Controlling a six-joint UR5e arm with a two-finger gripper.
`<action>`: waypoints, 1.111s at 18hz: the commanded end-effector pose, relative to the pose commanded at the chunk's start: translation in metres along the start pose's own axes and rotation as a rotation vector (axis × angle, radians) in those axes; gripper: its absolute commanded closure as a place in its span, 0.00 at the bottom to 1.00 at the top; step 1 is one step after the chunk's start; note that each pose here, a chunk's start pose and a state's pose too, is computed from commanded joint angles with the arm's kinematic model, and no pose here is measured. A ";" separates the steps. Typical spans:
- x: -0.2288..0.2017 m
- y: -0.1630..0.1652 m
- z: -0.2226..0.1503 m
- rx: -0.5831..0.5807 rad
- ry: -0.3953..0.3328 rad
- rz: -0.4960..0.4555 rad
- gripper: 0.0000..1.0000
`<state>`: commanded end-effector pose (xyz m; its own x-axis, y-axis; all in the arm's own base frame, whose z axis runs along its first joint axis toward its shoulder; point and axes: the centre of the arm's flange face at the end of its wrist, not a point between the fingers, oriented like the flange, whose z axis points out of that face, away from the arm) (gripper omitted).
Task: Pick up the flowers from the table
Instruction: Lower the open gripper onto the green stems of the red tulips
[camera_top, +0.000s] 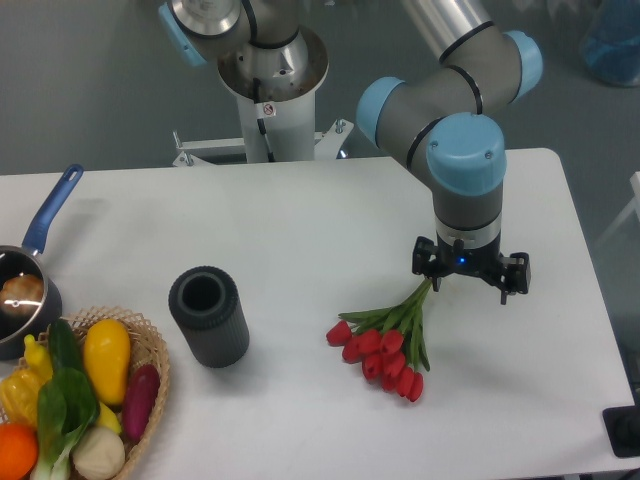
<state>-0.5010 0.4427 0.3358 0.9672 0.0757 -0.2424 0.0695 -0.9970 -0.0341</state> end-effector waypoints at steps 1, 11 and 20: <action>0.001 0.000 0.001 -0.002 0.003 0.002 0.00; 0.041 0.013 0.067 -0.047 0.070 0.020 0.00; 0.056 -0.004 0.108 0.044 0.184 0.210 0.00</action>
<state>-0.4740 0.4525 0.2173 0.9876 -0.1407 -0.0691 -0.1440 -0.9886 -0.0449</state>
